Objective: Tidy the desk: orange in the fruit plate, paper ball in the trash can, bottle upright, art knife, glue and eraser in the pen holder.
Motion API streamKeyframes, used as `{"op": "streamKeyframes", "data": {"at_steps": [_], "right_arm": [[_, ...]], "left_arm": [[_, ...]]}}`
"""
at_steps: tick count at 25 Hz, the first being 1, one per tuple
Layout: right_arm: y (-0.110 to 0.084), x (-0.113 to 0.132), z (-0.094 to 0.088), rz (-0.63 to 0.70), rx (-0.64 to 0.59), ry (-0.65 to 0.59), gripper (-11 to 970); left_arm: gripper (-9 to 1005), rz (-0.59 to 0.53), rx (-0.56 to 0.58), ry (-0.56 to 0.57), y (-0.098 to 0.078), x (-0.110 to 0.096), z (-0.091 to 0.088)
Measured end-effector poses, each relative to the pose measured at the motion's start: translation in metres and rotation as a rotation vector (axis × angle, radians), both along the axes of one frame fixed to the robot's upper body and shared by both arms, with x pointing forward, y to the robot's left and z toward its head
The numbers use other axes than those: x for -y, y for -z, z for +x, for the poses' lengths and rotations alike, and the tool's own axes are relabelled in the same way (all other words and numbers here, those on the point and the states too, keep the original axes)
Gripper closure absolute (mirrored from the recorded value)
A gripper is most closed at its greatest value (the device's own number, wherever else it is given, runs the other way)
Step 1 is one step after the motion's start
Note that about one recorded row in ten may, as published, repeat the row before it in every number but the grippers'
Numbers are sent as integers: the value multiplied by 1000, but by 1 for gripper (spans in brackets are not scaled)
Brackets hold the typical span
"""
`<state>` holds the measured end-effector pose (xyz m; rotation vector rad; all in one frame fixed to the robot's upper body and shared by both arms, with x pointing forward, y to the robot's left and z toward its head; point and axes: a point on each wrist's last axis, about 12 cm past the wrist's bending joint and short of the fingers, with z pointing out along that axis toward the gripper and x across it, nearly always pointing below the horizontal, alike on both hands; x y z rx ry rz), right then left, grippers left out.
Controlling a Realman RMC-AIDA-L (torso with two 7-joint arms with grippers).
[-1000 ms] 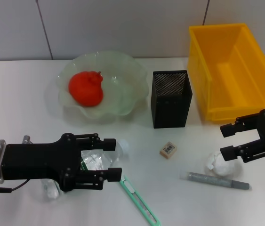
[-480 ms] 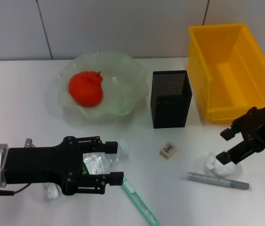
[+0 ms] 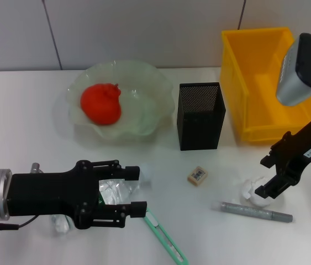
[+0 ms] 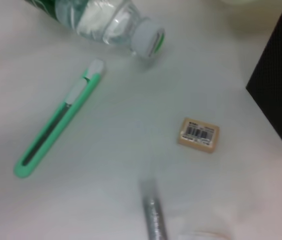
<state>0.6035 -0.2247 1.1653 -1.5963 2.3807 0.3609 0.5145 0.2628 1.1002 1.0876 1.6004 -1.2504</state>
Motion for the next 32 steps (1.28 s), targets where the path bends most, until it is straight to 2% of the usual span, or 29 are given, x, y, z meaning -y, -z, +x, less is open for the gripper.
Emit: {"op": "streamKeyframes", "data": {"at_steps": [16, 26, 30, 32], "right_arm": [[27, -10, 0, -59, -7, -35, 180], [33, -10, 1, -76, 7, -36, 179], [30, -10, 1, -70, 9, -33, 265], [21, -9, 2, -58, 20, -34, 314]], "left_arm": [[228, -5, -7, 2, 0, 2, 0], [228, -6, -3, 5, -1, 3, 1], [228, -5, 1, 4, -1, 3, 2], [228, -5, 1, 3, -1, 3, 2]]}}
